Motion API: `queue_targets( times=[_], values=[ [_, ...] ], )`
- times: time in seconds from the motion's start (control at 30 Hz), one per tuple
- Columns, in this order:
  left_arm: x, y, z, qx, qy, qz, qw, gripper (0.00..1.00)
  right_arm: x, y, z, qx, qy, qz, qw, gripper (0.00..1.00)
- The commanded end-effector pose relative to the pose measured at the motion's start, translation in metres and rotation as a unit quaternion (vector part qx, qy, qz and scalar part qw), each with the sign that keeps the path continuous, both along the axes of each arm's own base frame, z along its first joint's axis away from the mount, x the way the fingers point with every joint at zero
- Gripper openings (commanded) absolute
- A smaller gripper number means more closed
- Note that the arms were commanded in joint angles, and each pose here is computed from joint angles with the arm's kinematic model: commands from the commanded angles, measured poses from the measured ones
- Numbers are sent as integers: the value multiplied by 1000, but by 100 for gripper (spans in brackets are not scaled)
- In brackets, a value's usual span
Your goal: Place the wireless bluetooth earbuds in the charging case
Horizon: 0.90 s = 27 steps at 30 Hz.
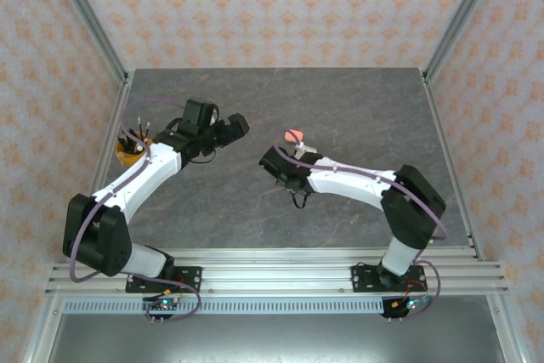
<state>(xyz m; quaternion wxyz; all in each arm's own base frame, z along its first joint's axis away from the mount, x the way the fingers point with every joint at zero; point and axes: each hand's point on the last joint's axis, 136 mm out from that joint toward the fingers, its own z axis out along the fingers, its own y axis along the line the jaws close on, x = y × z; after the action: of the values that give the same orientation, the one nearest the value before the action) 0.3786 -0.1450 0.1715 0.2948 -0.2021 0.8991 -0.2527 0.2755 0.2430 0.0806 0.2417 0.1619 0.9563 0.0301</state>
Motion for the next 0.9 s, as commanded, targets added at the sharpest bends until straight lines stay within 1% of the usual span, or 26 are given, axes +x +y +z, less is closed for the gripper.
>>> queue_targets(
  times=[0.0,0.17,0.4,0.53,0.87],
  values=[
    [5,-6,-14,-16,-4,8,1000,100,10,-21,9,2,-21,-33,999,54],
    [1,-20,-38,-48,7,-2,999,100,23,-36,10,21,-19,-56,998,54],
    [-10,-38,-60,-102,-5,-9,995,100,40,-37,10,57,-13,-75,995,54],
    [-16,-45,-64,-124,-20,-13,992,100,50,-32,12,72,-12,-81,994,54],
    [-31,-68,-62,-157,-88,-44,983,100,76,-3,15,123,3,-88,989,54]
  ],
)
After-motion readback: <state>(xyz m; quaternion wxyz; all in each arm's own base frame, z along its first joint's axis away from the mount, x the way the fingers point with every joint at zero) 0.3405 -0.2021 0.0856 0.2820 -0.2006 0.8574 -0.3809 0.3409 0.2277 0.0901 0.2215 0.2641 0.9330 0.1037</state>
